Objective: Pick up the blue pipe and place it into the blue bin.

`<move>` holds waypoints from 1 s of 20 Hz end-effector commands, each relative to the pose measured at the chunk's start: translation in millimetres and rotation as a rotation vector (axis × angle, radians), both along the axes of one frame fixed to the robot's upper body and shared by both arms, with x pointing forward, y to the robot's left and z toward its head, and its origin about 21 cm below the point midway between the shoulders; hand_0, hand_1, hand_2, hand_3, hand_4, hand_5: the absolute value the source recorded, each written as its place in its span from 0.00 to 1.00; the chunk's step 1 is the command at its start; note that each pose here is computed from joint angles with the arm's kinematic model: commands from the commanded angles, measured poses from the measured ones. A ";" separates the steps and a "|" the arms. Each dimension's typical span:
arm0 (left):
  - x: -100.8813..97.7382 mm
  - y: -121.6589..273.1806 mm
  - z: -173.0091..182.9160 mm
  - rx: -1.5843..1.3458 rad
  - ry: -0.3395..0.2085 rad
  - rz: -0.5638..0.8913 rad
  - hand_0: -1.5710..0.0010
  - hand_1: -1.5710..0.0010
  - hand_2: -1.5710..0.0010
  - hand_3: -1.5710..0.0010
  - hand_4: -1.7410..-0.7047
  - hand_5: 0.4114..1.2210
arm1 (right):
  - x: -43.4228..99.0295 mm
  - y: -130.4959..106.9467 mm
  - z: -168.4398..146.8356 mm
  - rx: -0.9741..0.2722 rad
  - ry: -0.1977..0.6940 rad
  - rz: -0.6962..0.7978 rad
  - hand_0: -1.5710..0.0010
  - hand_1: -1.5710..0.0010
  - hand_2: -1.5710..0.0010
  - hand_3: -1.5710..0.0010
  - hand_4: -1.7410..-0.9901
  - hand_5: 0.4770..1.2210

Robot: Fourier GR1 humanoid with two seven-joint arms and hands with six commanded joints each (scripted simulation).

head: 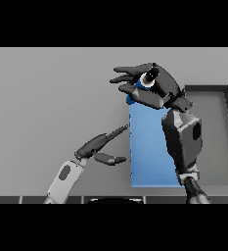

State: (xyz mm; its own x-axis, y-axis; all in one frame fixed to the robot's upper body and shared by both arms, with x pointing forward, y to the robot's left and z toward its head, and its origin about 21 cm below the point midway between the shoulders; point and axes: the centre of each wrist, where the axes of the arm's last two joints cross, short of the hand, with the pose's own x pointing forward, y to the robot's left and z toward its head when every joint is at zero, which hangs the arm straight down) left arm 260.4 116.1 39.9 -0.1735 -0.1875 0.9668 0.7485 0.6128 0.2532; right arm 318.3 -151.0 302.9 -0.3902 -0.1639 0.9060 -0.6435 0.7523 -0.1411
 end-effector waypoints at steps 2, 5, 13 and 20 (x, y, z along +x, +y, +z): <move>-1.4 3.1 3.6 -0.002 0.006 0.015 1.00 1.00 1.00 1.00 0.76 0.07 | 11.5 -20.0 -8.6 -0.010 0.017 -0.111 0.00 0.00 0.00 0.00 0.32 1.00; -0.1 3.3 3.9 0.004 0.019 0.013 1.00 1.00 1.00 1.00 0.76 0.08 | 21.4 -44.3 -19.6 -0.049 0.092 -0.238 0.00 0.00 0.00 0.00 0.32 1.00; 4.6 4.7 -0.4 0.015 -0.009 0.032 1.00 1.00 1.00 1.00 0.78 0.06 | 24.2 -89.8 -93.9 -0.185 0.334 -0.464 0.00 0.00 0.00 0.00 0.32 1.00; 4.9 9.4 -1.5 0.012 -0.038 0.039 1.00 1.00 1.00 1.00 0.78 0.07 | 16.3 -108.2 -158.5 -0.264 0.584 -0.646 0.00 0.00 0.00 0.00 0.32 1.00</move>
